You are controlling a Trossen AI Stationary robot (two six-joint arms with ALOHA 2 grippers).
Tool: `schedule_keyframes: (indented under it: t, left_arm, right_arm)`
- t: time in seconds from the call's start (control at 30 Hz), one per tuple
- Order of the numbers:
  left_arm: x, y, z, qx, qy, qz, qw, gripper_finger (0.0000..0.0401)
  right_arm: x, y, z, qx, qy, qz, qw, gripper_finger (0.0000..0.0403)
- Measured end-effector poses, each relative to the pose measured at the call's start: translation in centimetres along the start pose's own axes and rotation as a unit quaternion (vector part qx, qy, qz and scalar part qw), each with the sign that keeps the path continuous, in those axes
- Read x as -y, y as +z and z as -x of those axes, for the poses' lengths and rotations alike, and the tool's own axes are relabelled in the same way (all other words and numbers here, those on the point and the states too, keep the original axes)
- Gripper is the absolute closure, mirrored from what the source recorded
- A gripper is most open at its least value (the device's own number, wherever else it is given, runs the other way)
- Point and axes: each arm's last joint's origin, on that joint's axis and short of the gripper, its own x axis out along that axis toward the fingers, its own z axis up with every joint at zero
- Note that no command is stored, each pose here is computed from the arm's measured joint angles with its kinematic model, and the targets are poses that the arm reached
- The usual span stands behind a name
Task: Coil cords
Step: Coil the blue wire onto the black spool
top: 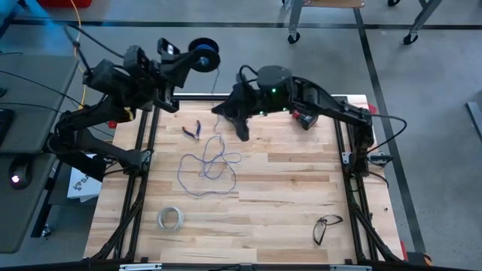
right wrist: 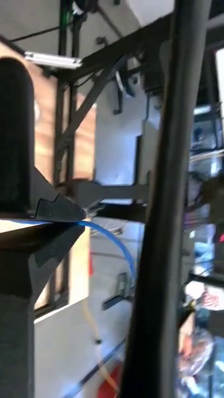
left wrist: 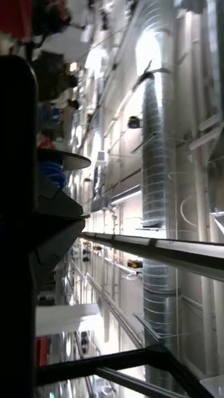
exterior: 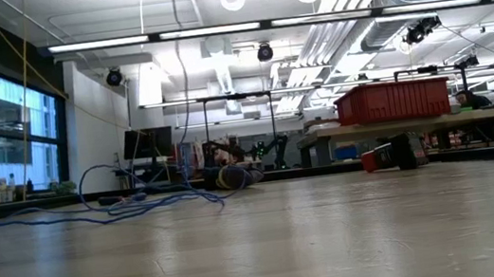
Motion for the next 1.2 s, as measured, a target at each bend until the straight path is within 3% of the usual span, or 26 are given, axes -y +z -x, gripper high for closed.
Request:
schedule_keyframes:
  t: [0.33, 0.67, 0.9, 1.2]
  left_arm:
    - [0.0, -1.3, -0.1, -0.052, 0.001, 0.11, 0.993, 0.0401]
    - [-0.1, 1.3, 2.0, -0.067, 0.008, 0.128, 0.99, 0.0401]
    - [0.0, 0.8, 1.8, -0.081, 0.006, 0.236, 0.968, 0.0401]
    - [0.0, 2.2, 4.2, -0.144, 0.014, 0.277, 0.95, 0.0401]
  right_arm:
    - [-3.1, 1.0, -2.2, 0.084, 0.0, 0.051, 0.995, 0.0402]
    - [-5.9, 2.1, -2.0, 0.131, -0.023, 0.106, 0.985, 0.0403]
    - [-6.0, 2.3, -2.6, 0.159, -0.032, 0.115, 0.98, 0.0403]
    - [-6.2, 3.9, 0.3, 0.185, -0.031, 0.11, 0.976, 0.0403]
